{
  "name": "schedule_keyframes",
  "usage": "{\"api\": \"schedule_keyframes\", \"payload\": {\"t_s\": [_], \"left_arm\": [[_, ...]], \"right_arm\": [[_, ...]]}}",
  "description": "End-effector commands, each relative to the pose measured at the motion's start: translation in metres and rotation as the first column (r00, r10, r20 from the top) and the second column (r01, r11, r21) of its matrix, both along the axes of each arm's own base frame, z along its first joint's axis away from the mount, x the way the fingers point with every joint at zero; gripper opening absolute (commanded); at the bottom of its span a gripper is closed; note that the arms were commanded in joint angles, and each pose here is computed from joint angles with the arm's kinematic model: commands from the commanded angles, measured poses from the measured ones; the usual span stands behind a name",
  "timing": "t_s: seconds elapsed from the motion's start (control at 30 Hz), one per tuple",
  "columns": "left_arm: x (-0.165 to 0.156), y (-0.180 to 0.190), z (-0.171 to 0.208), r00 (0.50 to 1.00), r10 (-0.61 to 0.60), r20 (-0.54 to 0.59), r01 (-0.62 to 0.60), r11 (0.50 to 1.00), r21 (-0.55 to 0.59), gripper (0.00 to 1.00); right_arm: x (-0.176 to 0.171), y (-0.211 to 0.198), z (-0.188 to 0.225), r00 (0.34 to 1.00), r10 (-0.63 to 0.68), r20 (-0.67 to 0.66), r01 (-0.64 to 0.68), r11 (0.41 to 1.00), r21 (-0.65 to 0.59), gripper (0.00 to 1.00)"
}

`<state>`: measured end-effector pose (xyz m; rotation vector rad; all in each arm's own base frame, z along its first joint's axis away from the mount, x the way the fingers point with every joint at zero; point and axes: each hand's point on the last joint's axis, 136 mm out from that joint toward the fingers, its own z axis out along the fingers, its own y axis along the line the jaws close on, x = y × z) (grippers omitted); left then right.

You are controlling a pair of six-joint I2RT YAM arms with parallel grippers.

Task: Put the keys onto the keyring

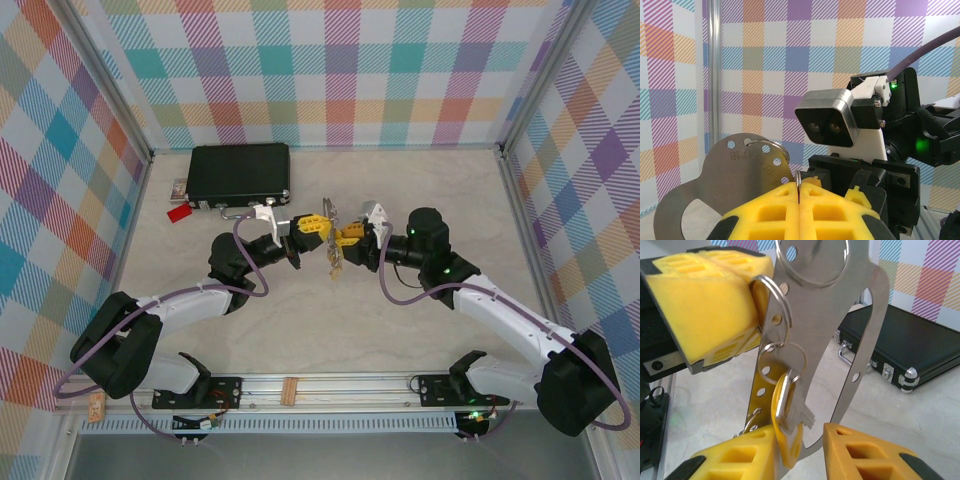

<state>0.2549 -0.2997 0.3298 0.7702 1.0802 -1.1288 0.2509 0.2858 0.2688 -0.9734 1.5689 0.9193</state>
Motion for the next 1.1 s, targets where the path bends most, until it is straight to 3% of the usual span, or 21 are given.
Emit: {"api": "schedule_keyframes", "payload": {"t_s": [0.0,0.37,0.67,1.07], "left_arm": [[-0.01,0.0,0.026,0.997,-0.028,0.074,0.032,0.998,-0.051,0.0],[-0.012,-0.002,0.024,0.997,-0.047,0.069,0.05,0.998,-0.043,0.0],[-0.011,-0.002,0.023,0.997,-0.042,0.068,0.045,0.998,-0.043,0.0],[-0.011,-0.002,0.02,0.997,-0.038,0.065,0.041,0.999,-0.037,0.0]], "right_arm": [[0.006,0.004,0.027,0.996,-0.012,0.092,0.008,0.999,0.04,0.27],[0.01,0.006,0.034,0.992,-0.029,0.123,0.022,0.998,0.059,0.22],[0.004,0.006,0.034,0.988,-0.001,0.154,-0.005,0.999,0.039,0.0],[-0.001,-0.005,0.035,0.983,-0.027,0.183,0.03,0.999,-0.018,0.0]]}}
